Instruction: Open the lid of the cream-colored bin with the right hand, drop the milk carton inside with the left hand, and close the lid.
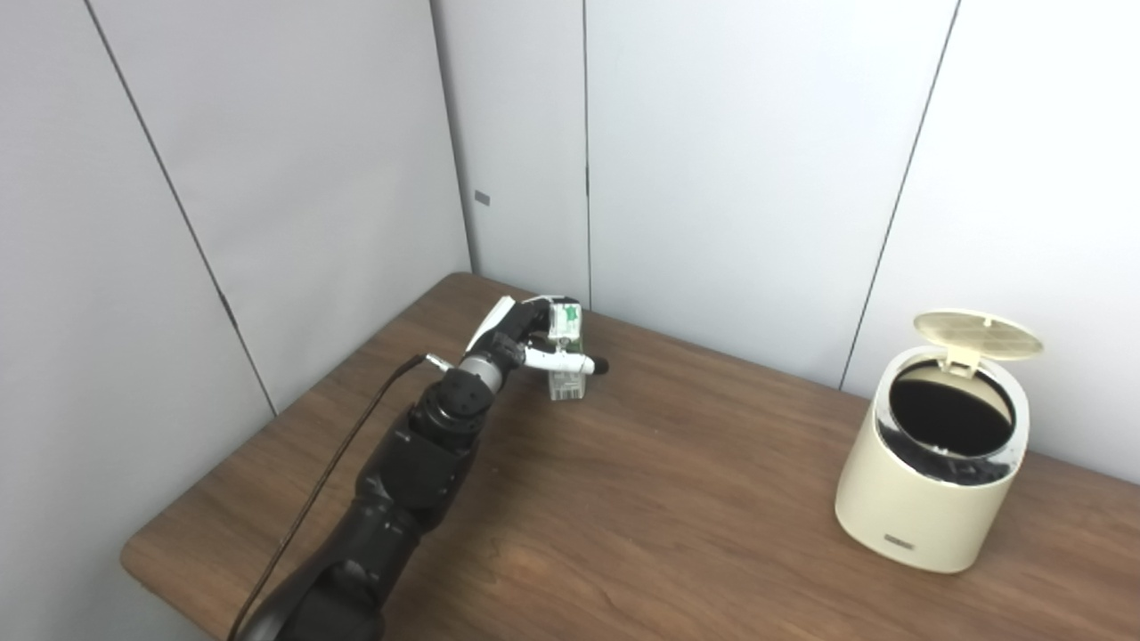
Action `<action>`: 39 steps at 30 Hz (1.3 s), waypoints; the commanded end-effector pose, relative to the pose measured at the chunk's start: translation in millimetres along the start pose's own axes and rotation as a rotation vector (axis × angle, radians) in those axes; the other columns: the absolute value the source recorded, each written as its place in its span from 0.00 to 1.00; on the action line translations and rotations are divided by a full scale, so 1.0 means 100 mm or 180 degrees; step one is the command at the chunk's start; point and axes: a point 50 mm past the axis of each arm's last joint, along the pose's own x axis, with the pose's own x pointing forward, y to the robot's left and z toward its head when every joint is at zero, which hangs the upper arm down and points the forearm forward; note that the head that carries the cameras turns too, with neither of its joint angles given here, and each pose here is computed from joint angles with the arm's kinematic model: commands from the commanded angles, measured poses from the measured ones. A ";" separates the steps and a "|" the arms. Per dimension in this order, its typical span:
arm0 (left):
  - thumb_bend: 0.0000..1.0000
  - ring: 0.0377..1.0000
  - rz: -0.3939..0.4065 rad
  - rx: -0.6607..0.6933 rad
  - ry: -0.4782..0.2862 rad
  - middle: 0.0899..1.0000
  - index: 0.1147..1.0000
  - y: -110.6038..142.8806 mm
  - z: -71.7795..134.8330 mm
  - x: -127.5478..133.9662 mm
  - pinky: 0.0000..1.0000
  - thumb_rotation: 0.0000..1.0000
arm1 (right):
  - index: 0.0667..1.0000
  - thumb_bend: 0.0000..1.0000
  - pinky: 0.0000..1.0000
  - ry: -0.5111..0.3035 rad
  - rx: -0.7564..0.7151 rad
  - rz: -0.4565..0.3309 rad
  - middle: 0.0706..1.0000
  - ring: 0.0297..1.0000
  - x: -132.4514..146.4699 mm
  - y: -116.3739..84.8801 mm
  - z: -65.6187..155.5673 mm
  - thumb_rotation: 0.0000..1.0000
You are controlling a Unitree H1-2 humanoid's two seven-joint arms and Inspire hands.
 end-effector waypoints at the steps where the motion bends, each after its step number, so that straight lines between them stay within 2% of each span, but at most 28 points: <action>1: 1.00 0.88 0.0128 0.0066 -0.0312 0.85 0.87 0.18 0.34 0.09 0.85 0.12 | 0.44 0.49 0.28 -0.0172 -0.0048 -0.0012 0.51 0.44 0.01 -0.05 0.07 0.00; 4: 0.99 0.85 0.0170 0.0203 -0.0280 0.81 0.84 0.16 0.35 0.12 0.82 0.07 | 0.44 0.50 0.28 -0.0161 -0.0054 0.0008 0.51 0.44 0.00 -0.05 0.07 0.00; 5: 0.96 0.82 0.0198 0.0278 -0.0287 0.78 0.81 0.15 0.35 0.12 0.79 0.03 | 0.45 0.50 0.28 -0.0142 -0.0054 0.0015 0.52 0.45 0.00 -0.05 0.08 0.10; 7: 0.90 0.79 0.0257 0.0416 -0.0292 0.74 0.78 0.15 0.36 0.12 0.76 0.01 | 0.45 0.50 0.29 -0.0138 -0.0052 0.0019 0.53 0.46 -0.01 -0.05 0.08 0.16; 11: 0.81 0.75 0.0298 0.0572 -0.0265 0.72 0.74 0.13 0.37 0.12 0.73 0.00 | 0.45 0.50 0.29 -0.0152 -0.0043 0.0021 0.54 0.48 -0.01 -0.03 0.09 0.18; 16: 0.76 0.59 0.0383 0.0759 -0.0301 0.66 0.67 0.12 0.36 0.14 0.64 0.00 | 0.45 0.50 0.30 -0.0148 -0.0033 0.0030 0.56 0.51 -0.01 -0.03 0.10 0.18; 17: 0.75 0.57 0.0410 0.0819 -0.0325 0.64 0.65 0.12 0.36 0.15 0.62 0.00 | 0.49 0.71 0.30 -0.0151 -0.0048 0.0024 0.57 0.51 -0.01 -0.03 0.10 0.50; 18: 0.75 0.55 0.0445 0.0868 -0.0340 0.62 0.62 0.12 0.35 0.15 0.61 0.00 | 0.51 0.82 0.30 -0.0160 -0.0068 0.0024 0.57 0.51 -0.02 -0.03 0.11 0.68; 20: 0.74 0.52 0.0527 0.0964 -0.0377 0.57 0.56 0.11 0.34 0.17 0.54 0.00 | 0.53 0.89 0.30 -0.0170 -0.0074 0.0018 0.58 0.52 -0.02 -0.02 0.11 0.83; 21: 0.75 0.51 0.0568 0.1004 -0.0395 0.55 0.54 0.11 0.34 0.17 0.52 0.00 | 0.54 0.90 0.30 -0.0172 -0.0069 0.0017 0.58 0.52 -0.02 -0.02 0.11 0.84; 22: 0.65 0.51 0.0620 0.1059 -0.0422 0.50 0.52 0.11 0.33 0.17 0.50 0.00 | 0.54 0.90 0.30 -0.0164 -0.0067 0.0015 0.59 0.52 -0.02 -0.02 0.11 0.85; 23: 0.56 0.46 0.0676 0.1114 -0.0450 0.47 0.47 0.11 0.33 0.17 0.47 0.00 | 0.54 0.89 0.31 -0.0166 -0.0049 0.0023 0.59 0.53 -0.02 -0.02 0.11 0.85; 24: 0.53 0.44 0.0734 0.1174 -0.0483 0.45 0.45 0.10 0.32 0.18 0.44 0.00 | 0.55 0.88 0.31 -0.0170 -0.0037 0.0035 0.59 0.54 -0.02 -0.02 0.10 0.85; 28: 0.51 0.44 0.0854 0.1325 -0.0596 0.44 0.41 0.11 0.31 0.19 0.38 0.00 | 0.56 0.84 0.33 -0.0179 -0.0075 0.0064 0.61 0.55 -0.03 -0.02 0.09 0.85; 39: 0.50 0.44 0.0924 0.1410 -0.0798 0.44 0.40 0.10 0.38 0.15 0.35 0.00 | 0.60 0.73 0.37 -0.0184 -0.0072 0.0087 0.65 0.60 -0.01 0.04 0.08 0.84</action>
